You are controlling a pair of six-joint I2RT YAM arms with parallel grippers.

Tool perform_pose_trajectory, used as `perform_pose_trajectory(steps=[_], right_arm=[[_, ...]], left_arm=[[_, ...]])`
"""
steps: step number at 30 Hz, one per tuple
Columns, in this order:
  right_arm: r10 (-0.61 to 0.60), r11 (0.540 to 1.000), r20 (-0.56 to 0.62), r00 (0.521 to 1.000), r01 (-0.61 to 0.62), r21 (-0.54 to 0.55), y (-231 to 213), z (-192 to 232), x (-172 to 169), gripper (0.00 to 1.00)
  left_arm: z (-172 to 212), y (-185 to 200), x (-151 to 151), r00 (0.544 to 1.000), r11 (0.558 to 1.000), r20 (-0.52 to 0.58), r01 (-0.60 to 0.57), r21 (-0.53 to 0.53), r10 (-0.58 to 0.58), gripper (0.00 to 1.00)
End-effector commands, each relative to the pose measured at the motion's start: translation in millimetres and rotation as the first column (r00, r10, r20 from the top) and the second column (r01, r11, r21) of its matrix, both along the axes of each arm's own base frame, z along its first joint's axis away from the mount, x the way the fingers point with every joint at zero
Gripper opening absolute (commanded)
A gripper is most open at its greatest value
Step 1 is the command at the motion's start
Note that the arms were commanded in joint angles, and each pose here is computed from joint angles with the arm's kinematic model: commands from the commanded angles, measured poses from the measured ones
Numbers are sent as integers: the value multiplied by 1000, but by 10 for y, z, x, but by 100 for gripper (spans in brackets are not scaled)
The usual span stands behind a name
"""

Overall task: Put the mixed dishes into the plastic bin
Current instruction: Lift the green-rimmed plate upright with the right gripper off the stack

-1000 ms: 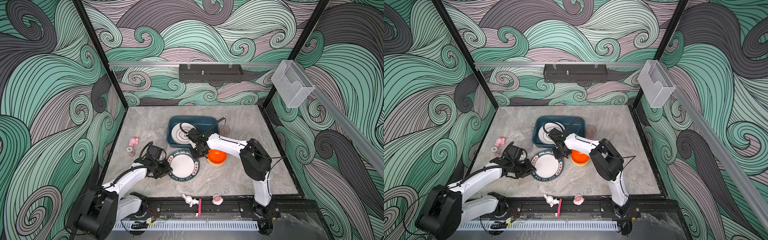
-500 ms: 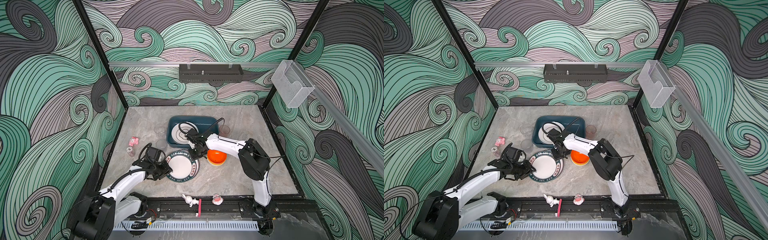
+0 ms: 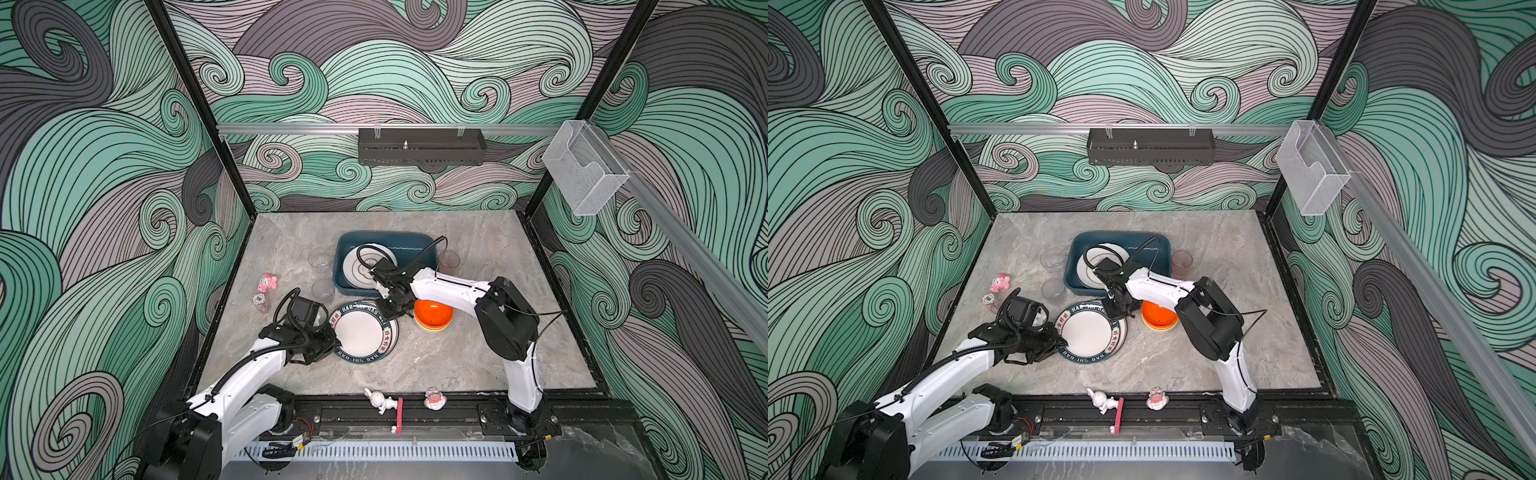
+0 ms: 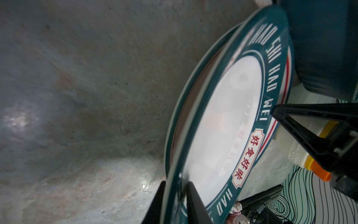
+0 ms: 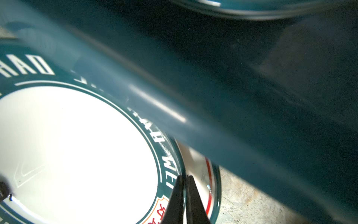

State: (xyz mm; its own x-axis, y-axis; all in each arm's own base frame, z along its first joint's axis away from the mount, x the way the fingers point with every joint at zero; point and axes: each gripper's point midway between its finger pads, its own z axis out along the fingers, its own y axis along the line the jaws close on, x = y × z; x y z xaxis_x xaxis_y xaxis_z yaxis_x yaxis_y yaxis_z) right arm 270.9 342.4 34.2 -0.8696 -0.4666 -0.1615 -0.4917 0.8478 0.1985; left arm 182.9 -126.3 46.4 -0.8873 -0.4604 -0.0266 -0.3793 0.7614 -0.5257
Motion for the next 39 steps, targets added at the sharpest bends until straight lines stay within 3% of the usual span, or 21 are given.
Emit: perform_pose_trajectory(steps=[1, 13, 30, 39], right_arm=[[12, 1000, -16, 1000, -12, -10, 10, -30, -56, 8], [6, 1000, 29, 1000, -6, 30, 16, 232, -28, 21], [-52, 987, 125, 991, 32, 155, -170, 953, -72, 38], [-163, 934, 88, 983, 125, 334, -379, 1280, -24, 48]], left_arm=[[13, 19, -52, 1000, 1000, -13, -6, 7, 6, 17], [204, -11, 11, 1000, 1000, 29, -3, -12, 4, 0], [762, -116, 110, 989, 995, 151, 20, -96, -5, 0], [1164, -250, 255, 969, 983, 245, 48, -179, -3, 0]])
